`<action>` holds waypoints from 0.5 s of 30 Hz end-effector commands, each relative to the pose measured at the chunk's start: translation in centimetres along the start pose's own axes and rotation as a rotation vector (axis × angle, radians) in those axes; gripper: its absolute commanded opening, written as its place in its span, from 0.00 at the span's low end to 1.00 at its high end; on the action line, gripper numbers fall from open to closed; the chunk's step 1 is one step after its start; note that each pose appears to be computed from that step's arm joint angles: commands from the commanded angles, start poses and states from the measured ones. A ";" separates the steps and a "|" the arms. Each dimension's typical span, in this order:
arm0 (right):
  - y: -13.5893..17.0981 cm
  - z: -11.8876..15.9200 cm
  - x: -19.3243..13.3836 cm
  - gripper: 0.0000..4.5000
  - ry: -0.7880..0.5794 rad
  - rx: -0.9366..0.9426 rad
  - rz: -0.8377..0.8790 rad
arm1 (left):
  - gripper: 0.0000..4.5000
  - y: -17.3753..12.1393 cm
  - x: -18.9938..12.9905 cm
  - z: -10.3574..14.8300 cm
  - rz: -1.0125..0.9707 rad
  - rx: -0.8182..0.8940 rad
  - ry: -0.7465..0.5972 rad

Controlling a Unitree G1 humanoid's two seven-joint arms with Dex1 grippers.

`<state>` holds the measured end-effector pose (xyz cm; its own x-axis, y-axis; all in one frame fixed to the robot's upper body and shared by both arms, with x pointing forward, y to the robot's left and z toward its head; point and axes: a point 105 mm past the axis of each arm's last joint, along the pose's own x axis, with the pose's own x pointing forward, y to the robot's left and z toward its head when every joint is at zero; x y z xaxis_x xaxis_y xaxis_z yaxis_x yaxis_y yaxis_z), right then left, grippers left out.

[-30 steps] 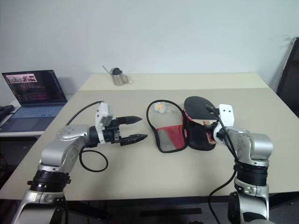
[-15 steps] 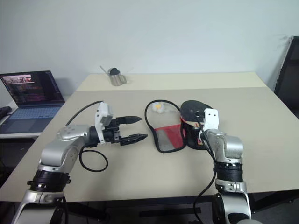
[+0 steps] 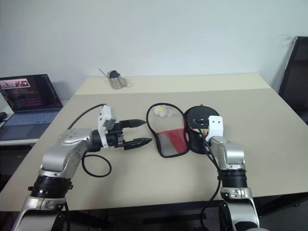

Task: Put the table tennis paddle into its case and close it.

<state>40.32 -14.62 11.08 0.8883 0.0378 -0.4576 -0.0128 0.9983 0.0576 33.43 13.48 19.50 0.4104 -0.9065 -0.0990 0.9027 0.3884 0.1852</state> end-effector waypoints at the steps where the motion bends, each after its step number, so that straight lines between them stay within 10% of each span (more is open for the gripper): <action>1: 0.4 1.2 -0.4 0.25 -0.050 -0.018 0.011 | 1.00 -0.2 -0.1 1.4 -0.009 0.047 -0.028; 8: 1.1 1.2 -0.4 0.25 -0.048 -0.003 0.035 | 1.00 -0.3 -0.1 1.3 -0.011 0.046 -0.027; 15: 1.0 1.4 -0.6 0.75 -0.053 0.008 0.024 | 1.00 -0.3 -0.2 1.3 -0.006 0.047 -0.028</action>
<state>40.26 -13.90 11.16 0.8897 0.0557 -0.4532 -0.0272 0.9972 0.0692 33.36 13.42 19.53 0.4083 -0.9075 -0.0989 0.9032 0.3858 0.1881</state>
